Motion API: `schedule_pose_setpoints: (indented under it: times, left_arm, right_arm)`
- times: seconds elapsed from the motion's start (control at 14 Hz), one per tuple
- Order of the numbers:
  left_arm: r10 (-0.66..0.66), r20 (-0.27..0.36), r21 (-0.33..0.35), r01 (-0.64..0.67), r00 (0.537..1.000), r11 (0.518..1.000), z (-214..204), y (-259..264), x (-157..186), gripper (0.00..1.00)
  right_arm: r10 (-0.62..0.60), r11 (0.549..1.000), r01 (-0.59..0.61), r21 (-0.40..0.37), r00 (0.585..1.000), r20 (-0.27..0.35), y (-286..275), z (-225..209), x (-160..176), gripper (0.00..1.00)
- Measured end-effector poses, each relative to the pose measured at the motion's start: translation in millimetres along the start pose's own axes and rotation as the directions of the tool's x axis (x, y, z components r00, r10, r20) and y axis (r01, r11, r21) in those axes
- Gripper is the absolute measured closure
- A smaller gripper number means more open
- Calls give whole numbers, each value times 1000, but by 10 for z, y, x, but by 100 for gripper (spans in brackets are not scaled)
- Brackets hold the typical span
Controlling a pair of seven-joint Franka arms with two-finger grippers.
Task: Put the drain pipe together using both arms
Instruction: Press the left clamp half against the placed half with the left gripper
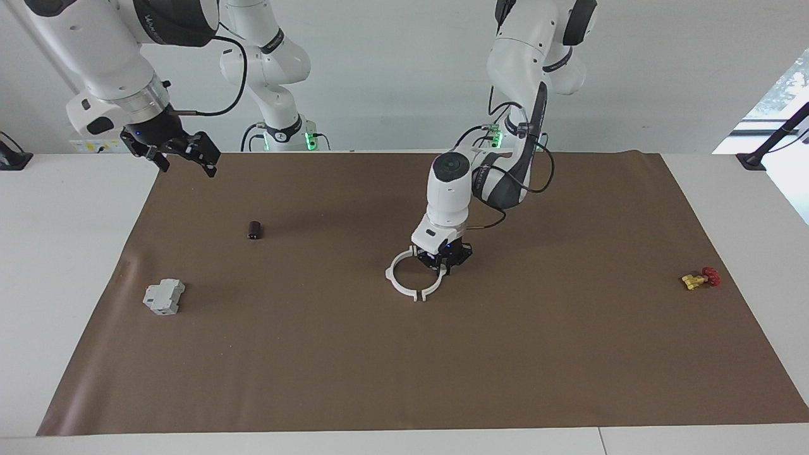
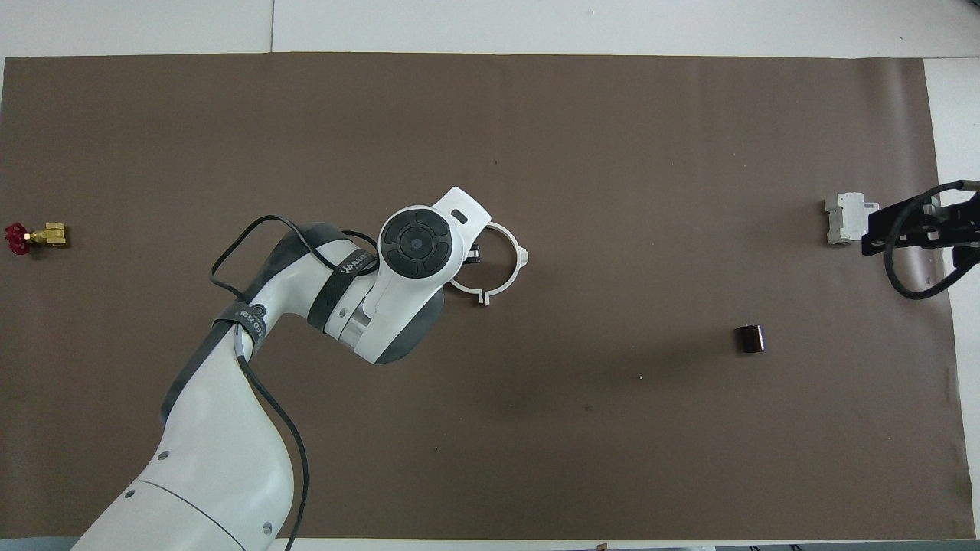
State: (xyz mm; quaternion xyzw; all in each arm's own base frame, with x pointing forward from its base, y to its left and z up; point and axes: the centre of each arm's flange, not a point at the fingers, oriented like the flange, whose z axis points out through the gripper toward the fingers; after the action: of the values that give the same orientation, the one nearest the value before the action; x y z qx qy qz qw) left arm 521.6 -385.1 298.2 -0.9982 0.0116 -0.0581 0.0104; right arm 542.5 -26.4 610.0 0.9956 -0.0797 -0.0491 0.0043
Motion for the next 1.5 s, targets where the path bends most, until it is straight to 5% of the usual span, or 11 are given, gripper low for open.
schedule_pose_setpoints:
  times: [1.5]
  left_arm:
    - [13, -45, -38, -15, 999, 999, 9, 73, -34, 79]
  right_arm:
    - [-12, 1000, 12, -1, 1000, -5, -69, 5, 4, 0]
